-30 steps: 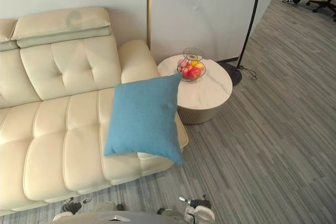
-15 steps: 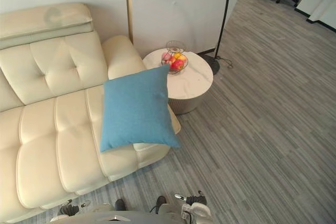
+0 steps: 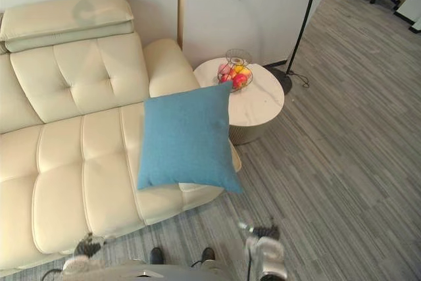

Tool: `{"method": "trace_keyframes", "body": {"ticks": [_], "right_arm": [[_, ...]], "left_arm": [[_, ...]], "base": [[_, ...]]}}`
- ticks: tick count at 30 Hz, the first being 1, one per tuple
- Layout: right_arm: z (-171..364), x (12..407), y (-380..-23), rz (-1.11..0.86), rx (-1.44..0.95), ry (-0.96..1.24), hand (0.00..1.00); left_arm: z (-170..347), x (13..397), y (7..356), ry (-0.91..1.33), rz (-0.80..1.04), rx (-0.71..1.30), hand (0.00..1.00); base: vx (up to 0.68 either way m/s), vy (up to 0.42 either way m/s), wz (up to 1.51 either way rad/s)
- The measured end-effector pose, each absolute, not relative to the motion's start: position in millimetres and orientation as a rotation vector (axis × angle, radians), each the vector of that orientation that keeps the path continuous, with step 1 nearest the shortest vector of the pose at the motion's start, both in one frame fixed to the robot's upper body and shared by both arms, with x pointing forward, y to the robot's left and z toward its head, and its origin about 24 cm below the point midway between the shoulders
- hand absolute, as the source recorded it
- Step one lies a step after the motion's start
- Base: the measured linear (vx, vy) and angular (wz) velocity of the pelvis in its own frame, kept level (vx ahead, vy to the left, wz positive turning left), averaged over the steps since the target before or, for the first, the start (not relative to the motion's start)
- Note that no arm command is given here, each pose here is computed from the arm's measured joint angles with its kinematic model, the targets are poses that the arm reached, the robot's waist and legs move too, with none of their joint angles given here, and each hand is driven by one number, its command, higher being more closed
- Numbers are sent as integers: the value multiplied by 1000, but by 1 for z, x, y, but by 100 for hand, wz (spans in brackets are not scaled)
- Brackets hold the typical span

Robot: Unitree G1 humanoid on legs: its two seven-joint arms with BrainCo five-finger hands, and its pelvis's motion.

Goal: Pick up cushions and gather them together orderly.

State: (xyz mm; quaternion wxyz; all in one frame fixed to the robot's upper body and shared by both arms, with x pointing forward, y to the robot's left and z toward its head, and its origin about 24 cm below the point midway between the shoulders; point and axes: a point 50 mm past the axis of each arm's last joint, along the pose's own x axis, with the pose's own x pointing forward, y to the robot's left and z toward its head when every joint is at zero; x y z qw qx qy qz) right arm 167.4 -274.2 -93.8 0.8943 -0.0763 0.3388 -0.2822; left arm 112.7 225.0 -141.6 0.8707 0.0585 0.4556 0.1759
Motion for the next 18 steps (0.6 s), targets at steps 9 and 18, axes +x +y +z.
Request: {"method": "trace_keyframes", "body": {"ticks": [9, 18], "right_arm": [[-21, 232, -305, -590, -292, 388, 0], [89, 325, -269, -488, -275, -35, 0]], "left_arm": [[-104, 175, 227, 689, 335, 145, 0], [-17, 290, 211, 300, 285, 155, 0]], "base": [[-25, -11, 6], [-86, -15, 0]]}}
